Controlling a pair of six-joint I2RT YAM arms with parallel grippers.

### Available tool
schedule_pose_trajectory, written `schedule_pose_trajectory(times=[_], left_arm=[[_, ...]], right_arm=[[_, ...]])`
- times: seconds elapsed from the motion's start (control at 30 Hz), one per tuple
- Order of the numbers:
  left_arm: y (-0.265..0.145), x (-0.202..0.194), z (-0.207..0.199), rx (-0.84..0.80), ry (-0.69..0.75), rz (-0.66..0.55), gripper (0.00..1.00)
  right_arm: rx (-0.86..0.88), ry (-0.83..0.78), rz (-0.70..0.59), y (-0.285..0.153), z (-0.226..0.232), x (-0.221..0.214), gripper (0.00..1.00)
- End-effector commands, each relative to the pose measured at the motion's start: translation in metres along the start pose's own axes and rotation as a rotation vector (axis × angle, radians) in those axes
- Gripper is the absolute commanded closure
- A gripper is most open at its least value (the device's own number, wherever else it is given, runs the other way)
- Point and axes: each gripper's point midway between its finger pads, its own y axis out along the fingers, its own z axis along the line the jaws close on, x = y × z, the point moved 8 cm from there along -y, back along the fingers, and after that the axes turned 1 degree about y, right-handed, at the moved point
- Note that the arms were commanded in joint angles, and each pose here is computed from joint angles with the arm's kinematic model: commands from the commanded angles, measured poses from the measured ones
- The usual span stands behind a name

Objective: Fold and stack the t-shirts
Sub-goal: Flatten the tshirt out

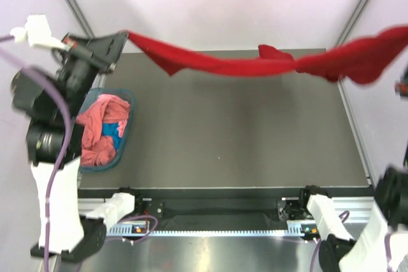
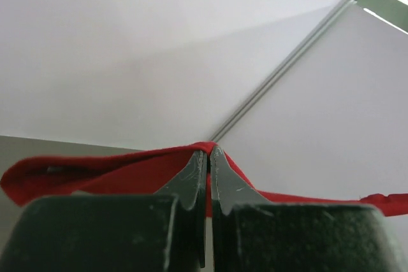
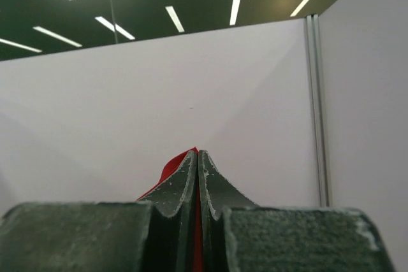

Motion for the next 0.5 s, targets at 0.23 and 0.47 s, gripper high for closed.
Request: schedule_pose_trajectory(times=[0.23,0.47], left_arm=[[-0.072,-0.026,-0.017,-0.023,-0.100,0.189,1.00],[-0.043,-0.053,0.010,0.038,-0.127,0.366,1.00]], right_arm=[[-0.237,-0.072,0.025,-0.080,-0.009,0.048,1.00],[-0.254,-0.136,0.064,-0.057,-0.022,0.035,1.00]])
